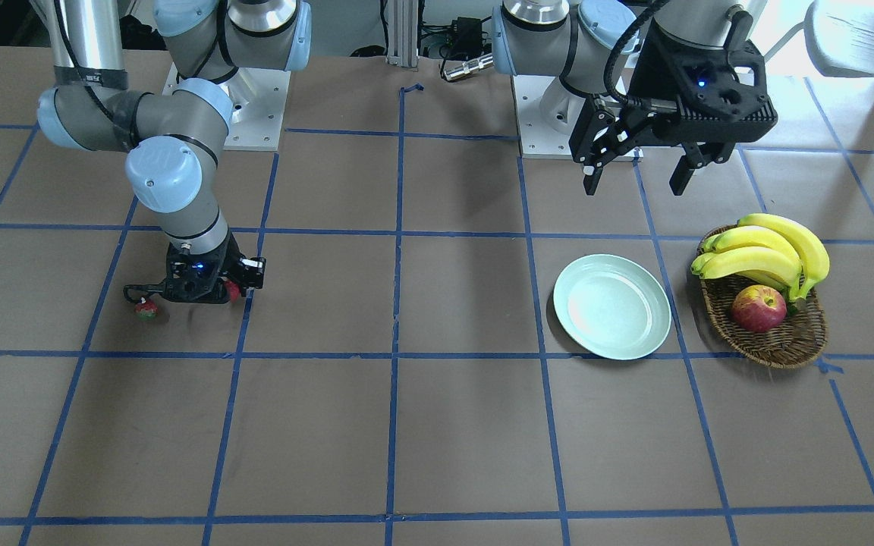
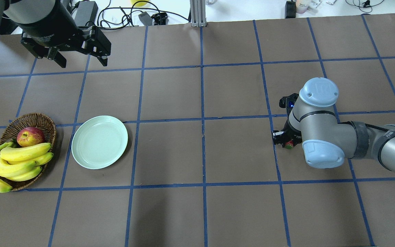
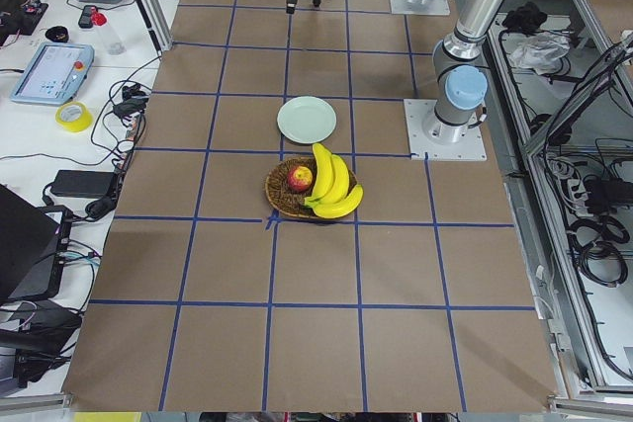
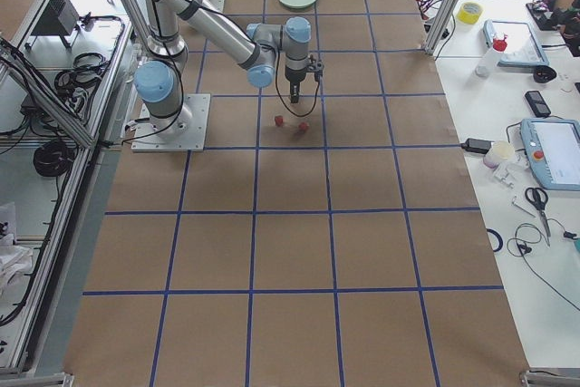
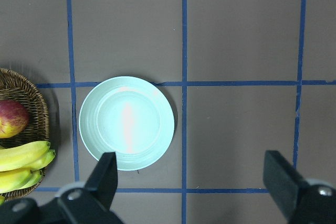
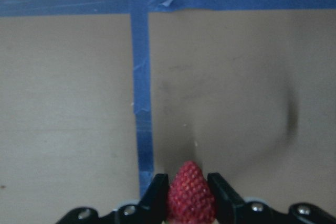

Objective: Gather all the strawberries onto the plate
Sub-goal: 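Carry the strawberry toward the plate and set it down mid-table with right gripper, then move the right gripper to a second strawberry while the left reaches the placed one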

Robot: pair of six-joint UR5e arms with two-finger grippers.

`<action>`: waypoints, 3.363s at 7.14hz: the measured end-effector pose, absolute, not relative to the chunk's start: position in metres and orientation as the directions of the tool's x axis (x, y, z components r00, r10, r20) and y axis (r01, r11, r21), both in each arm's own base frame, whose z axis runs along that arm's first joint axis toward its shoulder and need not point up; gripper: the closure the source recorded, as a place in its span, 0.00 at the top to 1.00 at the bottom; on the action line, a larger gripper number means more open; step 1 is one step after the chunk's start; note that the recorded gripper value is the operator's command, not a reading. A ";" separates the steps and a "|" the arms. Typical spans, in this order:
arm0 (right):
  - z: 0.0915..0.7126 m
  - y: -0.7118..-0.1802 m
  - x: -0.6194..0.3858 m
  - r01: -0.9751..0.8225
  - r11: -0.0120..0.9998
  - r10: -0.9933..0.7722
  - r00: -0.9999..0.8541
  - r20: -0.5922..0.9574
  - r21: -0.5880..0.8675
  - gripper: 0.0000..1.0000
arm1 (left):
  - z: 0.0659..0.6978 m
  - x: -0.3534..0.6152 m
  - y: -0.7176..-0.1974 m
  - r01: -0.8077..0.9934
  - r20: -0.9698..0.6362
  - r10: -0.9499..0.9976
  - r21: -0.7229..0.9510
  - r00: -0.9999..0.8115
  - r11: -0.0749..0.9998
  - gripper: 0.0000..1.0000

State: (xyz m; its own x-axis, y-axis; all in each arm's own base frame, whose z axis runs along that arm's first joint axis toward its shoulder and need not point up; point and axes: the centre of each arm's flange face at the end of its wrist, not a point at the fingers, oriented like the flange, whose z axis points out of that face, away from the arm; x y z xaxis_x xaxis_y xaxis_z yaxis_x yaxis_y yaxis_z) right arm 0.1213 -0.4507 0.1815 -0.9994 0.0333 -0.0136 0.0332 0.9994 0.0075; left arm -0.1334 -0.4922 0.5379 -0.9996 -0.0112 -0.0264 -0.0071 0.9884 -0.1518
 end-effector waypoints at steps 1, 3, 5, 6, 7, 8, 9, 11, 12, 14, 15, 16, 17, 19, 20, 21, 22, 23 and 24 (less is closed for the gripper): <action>0.188 -0.452 0.155 0.071 0.997 0.071 -0.995 -0.065 -0.006 0.09 | 0.538 -0.133 -0.492 -0.007 -0.026 -0.011 -0.152 -1.000 0.988 1.00; 0.203 -0.460 0.237 0.171 0.985 0.168 -0.978 -0.126 -0.017 0.09 | 0.538 -0.133 -0.492 -0.006 -0.026 -0.010 -0.152 -1.000 0.988 1.00; 0.208 -0.482 0.324 0.234 0.972 0.227 -0.959 -0.170 -0.019 0.10 | 0.538 -0.133 -0.492 -0.003 -0.028 -0.007 -0.152 -1.000 0.988 1.00; 0.205 -0.492 0.360 0.249 0.968 0.241 -0.953 -0.185 -0.020 0.15 | 0.538 -0.132 -0.492 -0.001 -0.029 -0.005 -0.152 -1.000 0.988 1.00; 0.198 -0.496 0.384 0.249 0.968 0.242 -0.952 -0.189 -0.015 0.73 | 0.538 -0.132 -0.492 0.000 -0.029 -0.004 -0.152 -1.000 0.988 1.00; 0.192 -0.496 0.394 0.246 0.969 0.240 -0.953 -0.187 -0.009 0.89 | 0.538 -0.132 -0.492 0.000 -0.029 -0.004 -0.152 -1.000 0.988 1.00; 0.187 -0.496 0.397 0.242 0.970 0.237 -0.954 -0.181 -0.005 1.00 | 0.538 -0.132 -0.492 0.001 -0.029 -0.004 -0.152 -1.000 0.988 1.00; 0.183 -0.494 0.396 0.236 0.972 0.232 -0.958 -0.167 -0.005 1.00 | 0.538 -0.132 -0.493 0.002 -0.028 -0.002 -0.152 -1.000 0.988 1.00; 0.188 -0.494 0.394 0.223 0.975 0.218 -0.962 -0.165 -0.012 1.00 | 0.537 -0.132 -0.493 0.002 -0.028 -0.002 -0.151 -1.000 0.988 1.00; 0.221 -0.503 0.361 0.172 0.985 0.167 -0.978 -0.127 -0.026 1.00 | 0.536 -0.133 -0.493 0.007 -0.029 0.003 -0.150 -1.000 0.989 1.00; 0.245 -0.511 0.319 0.153 0.988 0.150 -0.985 -0.082 -0.025 1.00 | 0.535 -0.134 -0.495 0.009 -0.029 0.004 -0.150 -1.000 0.989 1.00; 0.265 -0.512 0.272 0.138 0.990 0.137 -0.989 -0.049 -0.025 1.00 | 0.531 -0.136 -0.496 0.009 -0.026 0.006 -0.148 -1.000 0.989 1.00; 0.276 -0.507 0.226 0.124 0.992 0.124 -0.992 -0.007 -0.030 1.00 | 0.525 -0.142 -0.498 0.007 0.002 0.008 -0.138 -1.000 0.990 1.00; 0.273 -0.505 0.133 0.047 0.999 0.049 -0.994 0.100 -0.017 1.00 | 0.494 -0.167 -0.509 0.022 0.078 0.033 -0.143 -0.996 0.990 1.00; 0.268 -0.507 0.090 -0.001 1.000 -0.002 -0.993 0.115 0.007 1.00 | 0.459 -0.185 -0.520 0.049 0.090 0.064 -0.160 -0.994 0.986 0.99; 0.263 -0.507 0.055 -0.051 0.998 -0.054 -0.992 0.110 0.030 1.00 | 0.412 -0.206 -0.531 0.086 0.095 0.102 -0.167 -0.990 0.982 0.99; 0.257 -0.505 0.026 -0.083 0.996 -0.086 -0.992 0.090 0.044 0.98 | 0.365 -0.230 -0.538 0.122 0.098 0.139 -0.161 -0.985 0.979 0.95; 0.248 -0.501 -0.002 -0.094 0.994 -0.097 -0.994 0.054 0.051 0.96 | 0.322 -0.253 -0.543 0.156 0.098 0.171 -0.140 -0.980 0.978 0.94; 0.236 -0.493 -0.024 -0.091 0.994 -0.092 -0.996 0.007 0.053 0.96 | 0.279 -0.272 -0.545 0.187 0.097 0.196 -0.091 -0.976 0.978 0.94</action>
State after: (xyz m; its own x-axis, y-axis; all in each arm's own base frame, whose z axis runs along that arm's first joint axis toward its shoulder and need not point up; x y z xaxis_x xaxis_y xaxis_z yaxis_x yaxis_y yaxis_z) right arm -0.0243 -0.4932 0.2361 -0.9958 -0.0916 0.0071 -0.0911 0.9944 0.0535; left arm -0.2722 -0.5451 0.2789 -0.9759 0.1957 0.0967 0.1871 0.9781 -0.0912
